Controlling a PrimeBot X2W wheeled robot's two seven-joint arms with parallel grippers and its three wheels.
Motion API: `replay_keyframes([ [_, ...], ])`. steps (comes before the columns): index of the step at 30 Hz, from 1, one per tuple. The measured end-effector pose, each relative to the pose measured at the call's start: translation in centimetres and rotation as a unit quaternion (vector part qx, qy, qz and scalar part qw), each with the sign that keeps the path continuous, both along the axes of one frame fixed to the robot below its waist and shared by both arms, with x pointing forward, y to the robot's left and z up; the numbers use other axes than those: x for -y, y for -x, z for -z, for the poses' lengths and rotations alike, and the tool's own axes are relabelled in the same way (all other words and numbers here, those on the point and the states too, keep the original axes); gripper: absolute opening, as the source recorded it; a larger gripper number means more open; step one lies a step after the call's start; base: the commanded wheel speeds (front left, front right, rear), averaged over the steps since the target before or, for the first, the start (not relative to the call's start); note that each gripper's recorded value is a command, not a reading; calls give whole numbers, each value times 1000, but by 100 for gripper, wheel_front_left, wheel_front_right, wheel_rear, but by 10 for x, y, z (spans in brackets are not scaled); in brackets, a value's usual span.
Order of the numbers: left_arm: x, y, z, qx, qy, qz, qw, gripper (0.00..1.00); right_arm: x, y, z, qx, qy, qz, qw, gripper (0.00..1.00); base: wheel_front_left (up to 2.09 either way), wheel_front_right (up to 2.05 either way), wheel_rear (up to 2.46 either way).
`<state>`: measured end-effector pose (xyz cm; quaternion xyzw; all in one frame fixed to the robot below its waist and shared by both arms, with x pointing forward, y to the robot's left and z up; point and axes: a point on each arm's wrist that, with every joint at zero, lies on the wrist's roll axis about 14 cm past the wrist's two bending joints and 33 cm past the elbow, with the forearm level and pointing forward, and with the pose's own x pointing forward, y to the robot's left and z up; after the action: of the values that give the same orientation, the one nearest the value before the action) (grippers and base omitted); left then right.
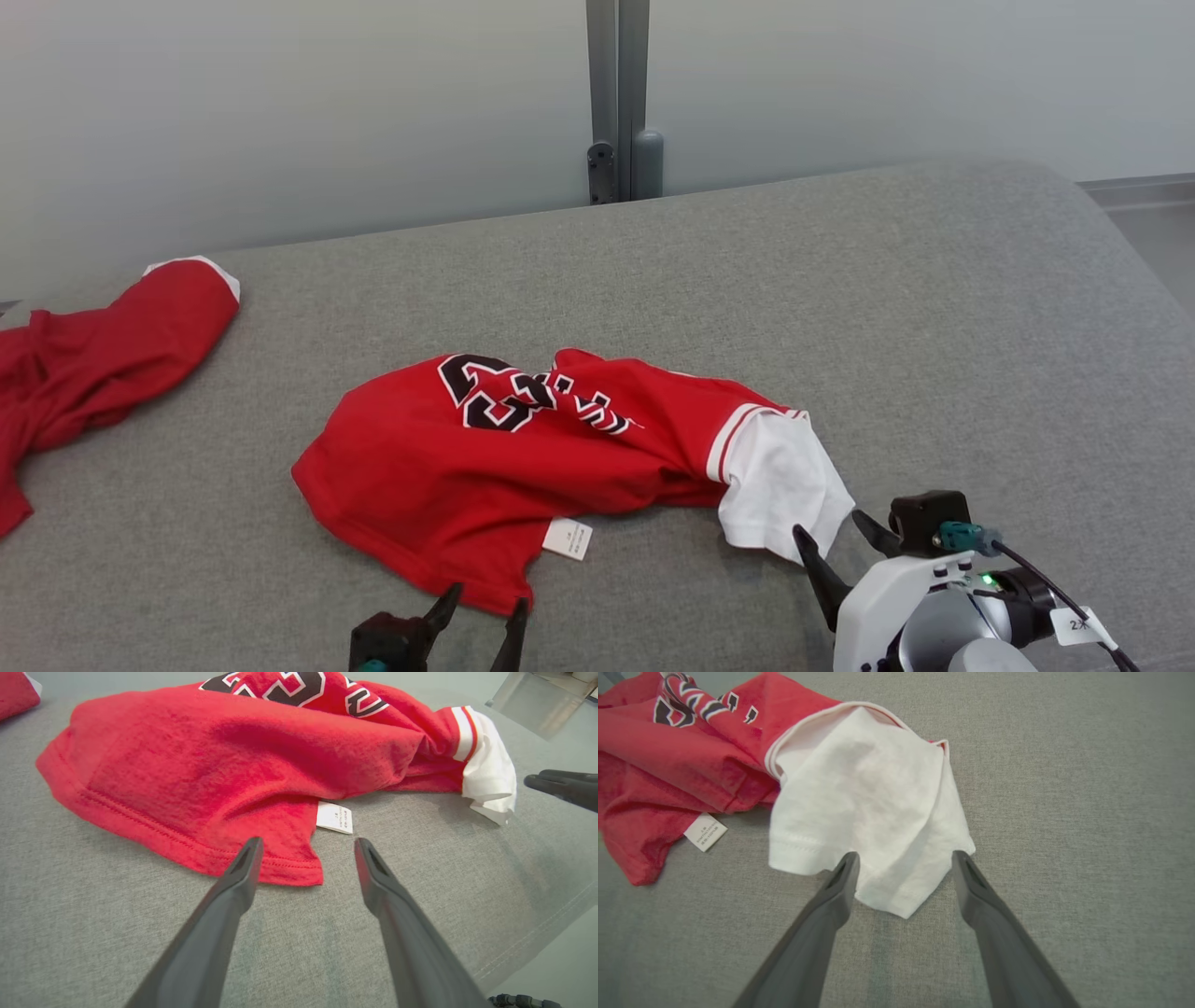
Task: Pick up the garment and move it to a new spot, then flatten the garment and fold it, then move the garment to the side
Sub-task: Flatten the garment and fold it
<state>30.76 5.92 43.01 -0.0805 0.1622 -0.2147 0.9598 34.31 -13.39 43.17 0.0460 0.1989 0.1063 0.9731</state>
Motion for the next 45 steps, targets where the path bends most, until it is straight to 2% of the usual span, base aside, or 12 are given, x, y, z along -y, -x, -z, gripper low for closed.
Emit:
replay_keyframes([
  [20, 23, -22, 28, -51, -19, 40, 998, 100, -10, -19, 15, -30, -9, -6, 999, 100, 0, 0, 0],
  [25, 25, -26, 50, -93, -39, 49, 994, 100, -14, -27, 26, -49, -10, -12, 999, 100, 0, 0, 0],
  [26, 23, -25, 57, -105, -50, 50, 992, 100, -16, -28, 30, -57, -14, -14, 998, 82, 0, 0, 0],
  [27, 22, -26, 62, -113, -55, 50, 991, 100, -18, -27, 34, -66, -16, -17, 998, 34, 0, 0, 0],
  [28, 20, -27, 66, -120, -59, 47, 990, 100, -20, -28, 38, -73, -16, -21, 997, 7, 0, 0, 0],
  [29, 20, -28, 70, -125, -62, 49, 989, 59, -22, -29, 40, -75, -21, -21, 997, 0, 0, 0, 0],
  [30, 20, -30, 73, -130, -65, 49, 988, 21, -22, -30, 42, -79, -27, -19, 996, 0, 0, 0, 0],
  [31, 19, -30, 76, -135, -65, 49, 987, 0, -22, -30, 44, -82, -29, -19, 996, 0, 0, 0, 0],
  [35, 13, -32, 76, -141, -53, 38, 988, 0, -16, -33, 35, -66, -54, 1, 996, 0, 0, 0, 0],
  [39, 1, -23, 60, -134, -14, 10, 991, 0, -5, -24, 9, -35, -76, 22, 996, 0, 0, 0, 0],
  [43, -23, -22, 15, -93, 24, -17, 995, 0, 2, -10, -47, 11, -174, 28, 984, 0, 0, 0, 0],
  [45, -32, -24, -19, -59, 45, -25, 997, 0, 11, -2, -89, 51, -241, 27, 969, 0, 0, 0, 0],
])
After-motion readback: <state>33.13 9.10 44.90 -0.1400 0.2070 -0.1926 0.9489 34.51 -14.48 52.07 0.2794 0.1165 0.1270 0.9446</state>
